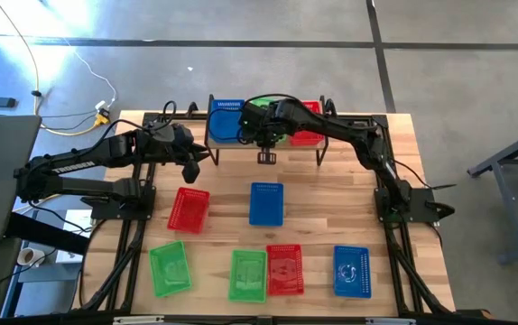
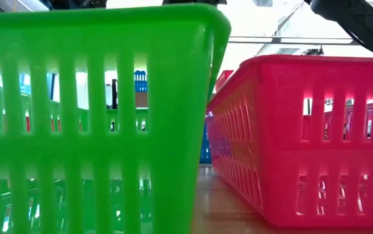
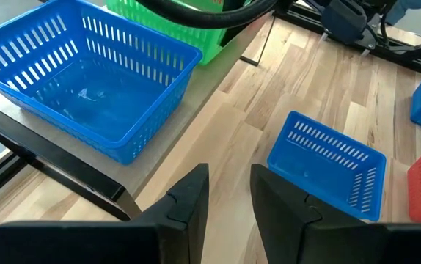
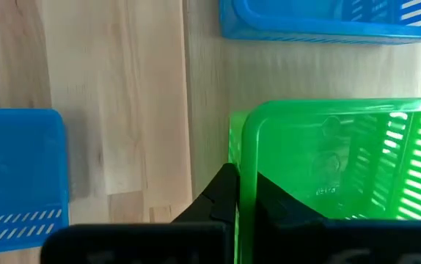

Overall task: Stack baskets on shelf by color
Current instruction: Put the top right green bin on the shelf, then stack the top blue bin on top of the blue bin on the shelf

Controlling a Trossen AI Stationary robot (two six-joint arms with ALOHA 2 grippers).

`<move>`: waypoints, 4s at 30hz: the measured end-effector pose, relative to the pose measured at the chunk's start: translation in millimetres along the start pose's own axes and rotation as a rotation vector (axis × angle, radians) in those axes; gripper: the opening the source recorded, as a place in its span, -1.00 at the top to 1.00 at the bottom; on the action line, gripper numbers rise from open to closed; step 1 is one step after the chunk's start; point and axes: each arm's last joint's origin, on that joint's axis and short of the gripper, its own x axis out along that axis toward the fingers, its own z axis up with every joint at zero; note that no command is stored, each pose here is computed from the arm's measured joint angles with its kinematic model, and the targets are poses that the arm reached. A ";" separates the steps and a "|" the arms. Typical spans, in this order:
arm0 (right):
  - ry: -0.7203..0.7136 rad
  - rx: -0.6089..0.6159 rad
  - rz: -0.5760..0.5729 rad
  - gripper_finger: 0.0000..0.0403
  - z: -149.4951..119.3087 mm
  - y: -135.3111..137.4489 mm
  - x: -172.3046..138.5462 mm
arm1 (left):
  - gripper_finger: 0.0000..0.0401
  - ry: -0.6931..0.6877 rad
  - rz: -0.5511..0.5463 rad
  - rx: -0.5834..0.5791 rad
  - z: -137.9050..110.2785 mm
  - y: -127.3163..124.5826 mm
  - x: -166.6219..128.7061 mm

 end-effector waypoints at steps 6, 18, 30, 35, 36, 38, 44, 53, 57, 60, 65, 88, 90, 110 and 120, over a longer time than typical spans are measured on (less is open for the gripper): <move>-0.004 -0.004 -0.002 0.97 0.4 -0.1 0.0 | 0.54 0.000 0.000 0.000 0.0 0.0 0.0; -0.019 0.001 -0.030 0.61 2.4 -1.7 -2.0 | 0.54 0.000 0.000 0.000 0.0 0.0 0.0; -0.040 0.007 -0.075 0.61 3.3 -1.9 -18.3 | 0.54 0.000 0.000 0.000 0.0 0.0 0.0; -0.025 0.004 -0.079 0.61 2.5 0.3 -18.9 | 0.54 0.000 -0.001 0.000 0.0 -0.1 0.1; -0.020 0.008 -0.090 0.61 2.1 0.8 -20.2 | 0.54 0.000 0.000 0.000 0.0 0.0 0.1; -0.014 0.012 -0.098 0.61 1.2 2.3 -22.9 | 0.54 0.000 0.000 0.000 0.0 0.0 0.0; -0.010 0.008 -0.093 0.61 -0.4 5.0 -28.6 | 0.54 0.000 -0.001 0.000 0.0 -0.1 0.1; -0.022 0.055 -0.087 0.61 -5.6 6.0 -44.8 | 0.54 0.000 0.000 0.000 0.0 0.0 0.1; -0.027 0.082 -0.080 0.61 -8.9 12.8 -57.9 | 0.54 0.002 0.000 0.000 -0.2 0.0 0.1; -0.025 0.088 -0.069 0.61 -12.1 21.8 -69.7 | 0.54 0.012 0.002 0.001 -1.2 0.2 0.1; 0.001 0.067 -0.047 0.61 -17.4 39.9 -84.6 | 0.54 0.090 0.017 0.006 -8.7 1.7 -0.2; -0.152 0.159 -0.109 0.61 -55.8 54.4 -173.8 | 0.23 0.316 -0.225 0.005 -25.4 -9.7 1.4; -0.157 0.180 -0.092 0.61 -56.4 54.6 -175.0 | 0.23 0.319 -0.230 0.026 -26.6 -14.0 0.7; -0.086 0.300 -0.283 0.61 -60.9 36.3 -158.0 | 0.23 0.030 -0.376 0.332 -14.0 -93.0 48.4; -0.115 0.359 -0.249 0.61 -63.9 21.6 -165.3 | 0.23 -0.018 -0.403 0.387 -23.6 -122.8 96.5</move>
